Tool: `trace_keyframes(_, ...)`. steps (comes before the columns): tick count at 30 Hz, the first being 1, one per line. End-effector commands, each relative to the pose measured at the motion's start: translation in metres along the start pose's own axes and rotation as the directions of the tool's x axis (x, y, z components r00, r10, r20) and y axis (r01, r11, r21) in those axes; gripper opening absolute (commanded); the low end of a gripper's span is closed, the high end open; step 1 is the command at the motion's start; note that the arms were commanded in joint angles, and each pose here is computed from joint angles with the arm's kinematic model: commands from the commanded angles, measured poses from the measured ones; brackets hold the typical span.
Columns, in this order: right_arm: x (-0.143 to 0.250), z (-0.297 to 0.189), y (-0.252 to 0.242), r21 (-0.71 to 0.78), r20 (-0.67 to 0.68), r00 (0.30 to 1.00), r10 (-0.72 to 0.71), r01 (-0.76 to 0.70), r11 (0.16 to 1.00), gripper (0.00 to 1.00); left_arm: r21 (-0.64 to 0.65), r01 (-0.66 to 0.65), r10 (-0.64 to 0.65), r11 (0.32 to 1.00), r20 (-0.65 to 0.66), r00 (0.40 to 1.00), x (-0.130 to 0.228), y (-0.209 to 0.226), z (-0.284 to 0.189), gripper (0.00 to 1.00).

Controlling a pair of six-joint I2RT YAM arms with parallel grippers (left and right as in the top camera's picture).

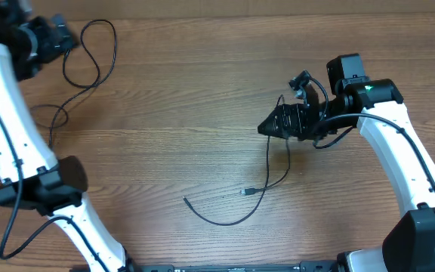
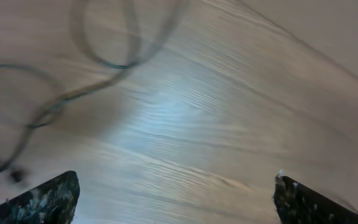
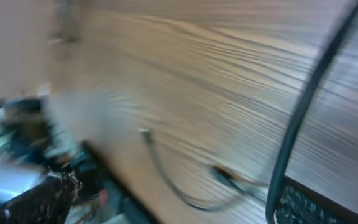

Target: Untangle cables

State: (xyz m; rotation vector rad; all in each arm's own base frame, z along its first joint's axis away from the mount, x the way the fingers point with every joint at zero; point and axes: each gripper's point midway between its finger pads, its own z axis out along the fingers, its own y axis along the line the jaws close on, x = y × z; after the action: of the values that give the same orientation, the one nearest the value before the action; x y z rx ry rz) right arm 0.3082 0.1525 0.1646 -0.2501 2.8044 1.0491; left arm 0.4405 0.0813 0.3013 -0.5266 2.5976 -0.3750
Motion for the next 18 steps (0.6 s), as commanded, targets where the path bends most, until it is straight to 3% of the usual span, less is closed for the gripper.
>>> trace_keyframes(1, -0.003, -0.007, -0.046, 0.261, 0.048, 0.988, 0.147, -0.155, 0.953, 1.0, 0.141, -0.168, 0.175, 0.976, -0.039, 0.984, 0.02, -0.061, 0.008, 1.0)
trace_keyframes(3, -0.002, -0.014, -0.065, 0.361, 0.101, 0.966, 0.239, -0.259, 0.896, 1.0, 0.17, -0.224, 0.236, 0.96, -0.057, 0.97, 0.033, -0.088, 0.013, 1.0)
trace_keyframes(6, 0.009, -0.043, -0.113, 0.554, 0.291, 0.862, 0.416, -0.506, 0.661, 1.0, 0.222, -0.318, 0.342, 0.922, -0.08, 0.936, 0.058, -0.132, 0.02, 0.99)
trace_keyframes(7, 0.011, -0.05, -0.12, 0.571, 0.323, 0.842, 0.433, -0.538, 0.62, 1.0, 0.236, -0.347, 0.375, 0.908, -0.084, 0.923, 0.065, -0.142, 0.022, 1.0)
trace_keyframes(11, 0.016, -0.064, -0.136, 0.555, 0.36, 0.796, 0.487, -0.602, 0.574, 1.0, 0.294, -0.459, 0.505, 0.838, -0.1, 0.857, 0.101, -0.189, 0.03, 1.0)
trace_keyframes(14, 0.014, -0.062, -0.133, 0.5, 0.288, 0.831, 0.476, -0.554, 0.665, 1.0, 0.299, -0.52, 0.572, 0.8, -0.119, 0.812, 0.126, -0.213, 0.039, 1.0)
trace_keyframes(15, 0.018, -0.065, -0.136, 0.504, 0.281, 0.829, 0.483, -0.556, 0.661, 1.0, 0.314, -0.533, 0.591, 0.786, -0.129, 0.796, 0.137, -0.222, 0.043, 0.99)
trace_keyframes(18, 0.031, -0.081, -0.154, 0.548, 0.323, 0.786, 0.527, -0.609, 0.573, 1.0, 0.343, -0.551, 0.625, 0.76, -0.159, 0.764, 0.16, -0.24, 0.054, 0.99)
